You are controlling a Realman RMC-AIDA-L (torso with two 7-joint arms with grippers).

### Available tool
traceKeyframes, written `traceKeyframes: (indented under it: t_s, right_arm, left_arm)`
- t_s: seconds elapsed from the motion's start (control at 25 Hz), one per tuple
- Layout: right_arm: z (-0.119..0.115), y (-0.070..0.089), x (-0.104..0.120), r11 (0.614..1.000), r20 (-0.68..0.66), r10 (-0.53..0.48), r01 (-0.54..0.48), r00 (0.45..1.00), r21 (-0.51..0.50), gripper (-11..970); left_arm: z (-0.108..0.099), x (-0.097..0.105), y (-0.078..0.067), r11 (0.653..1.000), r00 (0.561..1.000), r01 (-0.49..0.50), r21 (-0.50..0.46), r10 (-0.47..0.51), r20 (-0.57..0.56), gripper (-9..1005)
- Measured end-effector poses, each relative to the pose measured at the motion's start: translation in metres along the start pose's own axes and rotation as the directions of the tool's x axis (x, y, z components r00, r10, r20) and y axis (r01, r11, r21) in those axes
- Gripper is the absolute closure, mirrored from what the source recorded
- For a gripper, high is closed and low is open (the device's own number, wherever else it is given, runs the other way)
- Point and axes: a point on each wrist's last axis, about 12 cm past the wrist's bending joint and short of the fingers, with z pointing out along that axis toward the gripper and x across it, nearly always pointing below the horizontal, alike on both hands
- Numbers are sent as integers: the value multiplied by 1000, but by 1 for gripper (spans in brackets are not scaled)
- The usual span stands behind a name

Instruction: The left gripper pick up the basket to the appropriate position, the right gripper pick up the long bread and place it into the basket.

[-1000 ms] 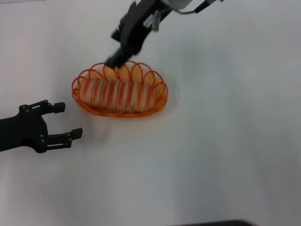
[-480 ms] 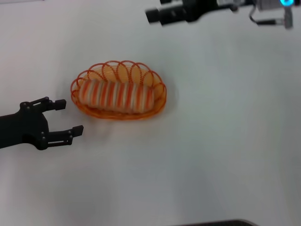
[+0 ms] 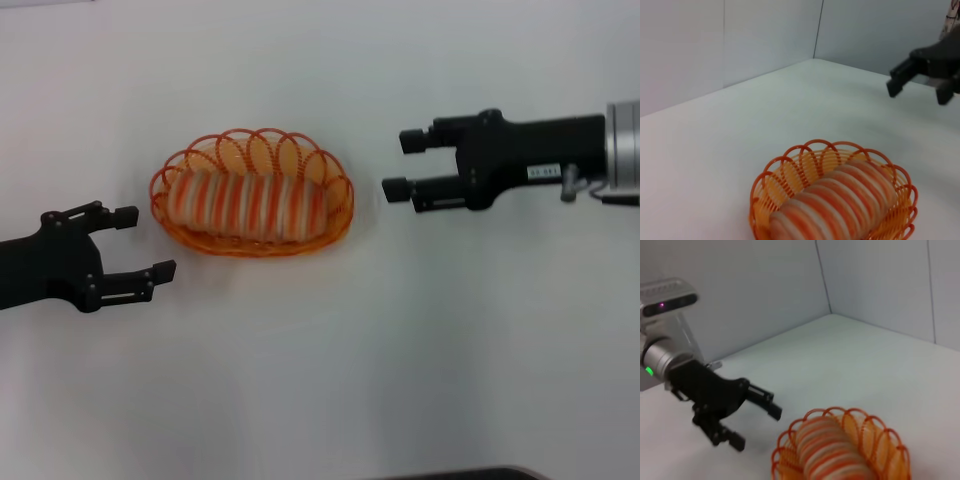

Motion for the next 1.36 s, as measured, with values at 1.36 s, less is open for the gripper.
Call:
traceKeyframes:
  t_s: [1.36]
  right_arm:
    - [-18,9,61,997,-2,29,-29,1000,72,193]
  left_arm:
    - [-1,2,4,999,999,32,-43,-32,-1,119]
